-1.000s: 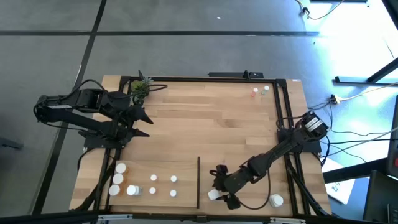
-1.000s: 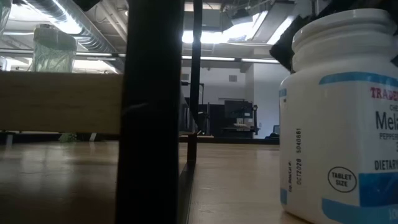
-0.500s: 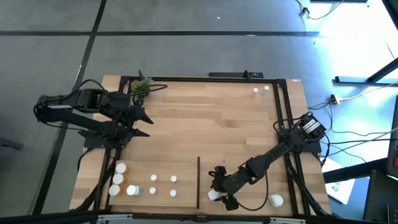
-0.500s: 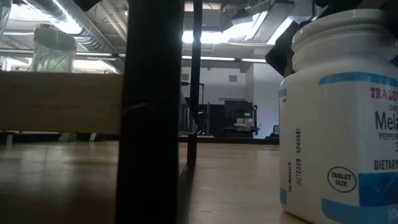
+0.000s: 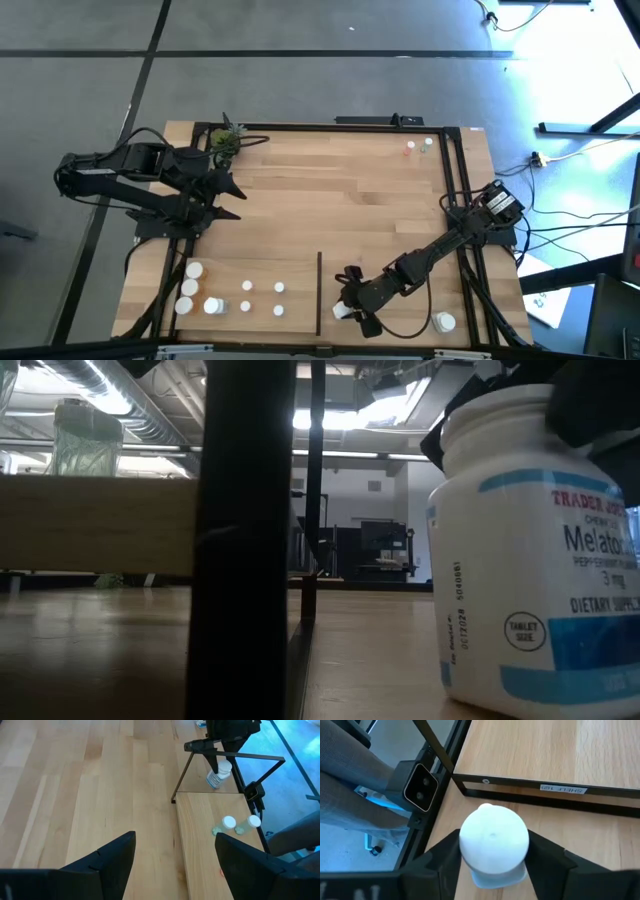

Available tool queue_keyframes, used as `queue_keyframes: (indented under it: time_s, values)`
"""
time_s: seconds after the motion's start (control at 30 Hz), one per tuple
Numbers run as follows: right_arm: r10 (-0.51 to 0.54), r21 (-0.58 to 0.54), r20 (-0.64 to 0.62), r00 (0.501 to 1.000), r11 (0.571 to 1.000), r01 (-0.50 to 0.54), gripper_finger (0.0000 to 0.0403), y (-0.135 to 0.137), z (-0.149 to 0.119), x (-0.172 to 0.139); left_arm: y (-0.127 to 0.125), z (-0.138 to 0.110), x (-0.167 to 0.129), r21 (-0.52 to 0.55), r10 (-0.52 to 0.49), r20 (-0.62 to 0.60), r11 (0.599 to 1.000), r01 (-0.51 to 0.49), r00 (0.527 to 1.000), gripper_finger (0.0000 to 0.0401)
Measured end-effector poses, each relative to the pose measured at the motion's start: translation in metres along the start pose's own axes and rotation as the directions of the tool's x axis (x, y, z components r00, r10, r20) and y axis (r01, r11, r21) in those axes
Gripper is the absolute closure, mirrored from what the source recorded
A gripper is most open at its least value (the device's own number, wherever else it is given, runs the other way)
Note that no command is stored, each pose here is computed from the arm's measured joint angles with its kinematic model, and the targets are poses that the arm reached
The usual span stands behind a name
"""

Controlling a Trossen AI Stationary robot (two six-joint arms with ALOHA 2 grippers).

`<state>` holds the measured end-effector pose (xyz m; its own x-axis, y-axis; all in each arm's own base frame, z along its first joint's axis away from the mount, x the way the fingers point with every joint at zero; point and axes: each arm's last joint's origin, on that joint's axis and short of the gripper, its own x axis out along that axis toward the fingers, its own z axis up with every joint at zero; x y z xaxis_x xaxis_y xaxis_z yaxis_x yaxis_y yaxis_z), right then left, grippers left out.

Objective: Pick and place medicine bottles onto shelf by color
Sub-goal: Put the left big white pill bottle on the shelf aligned with the other big white pill bottle

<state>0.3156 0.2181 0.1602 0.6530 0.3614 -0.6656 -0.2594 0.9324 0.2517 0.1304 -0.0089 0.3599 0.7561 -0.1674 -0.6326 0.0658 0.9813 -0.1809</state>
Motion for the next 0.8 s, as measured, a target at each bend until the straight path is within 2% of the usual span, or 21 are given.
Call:
queue_keyframes:
  time_s: [0.1,0.33,0.47,0.63,0.8]
  values:
    - [0.001,0.000,0.002,1.000,1.000,-0.001,0.0220,0.000,0.000,0.000,0.000,0.000,0.000,0.000,0.000,0.000,1.000,0.000,1.000,0.0134]
    - [-0.005,0.003,0.004,1.000,1.000,0.005,0.0217,0.000,0.000,0.000,0.000,0.000,0.000,0.000,0.000,0.000,1.000,0.000,1.000,0.0134]
    - [0.004,0.053,0.004,1.000,0.999,-0.005,0.0220,0.001,0.002,0.000,0.000,0.000,0.000,0.000,0.000,0.000,1.000,0.000,1.000,0.0134]
    - [0.026,0.063,0.014,1.000,0.998,-0.026,0.0216,0.007,0.014,-0.003,0.000,0.000,0.000,0.000,0.000,0.000,1.000,0.000,1.000,0.0134]
    - [0.004,0.105,-0.042,0.999,0.994,0.001,0.0218,0.012,0.026,-0.009,0.000,0.000,0.000,0.000,0.000,0.000,1.000,0.000,1.000,0.0134]
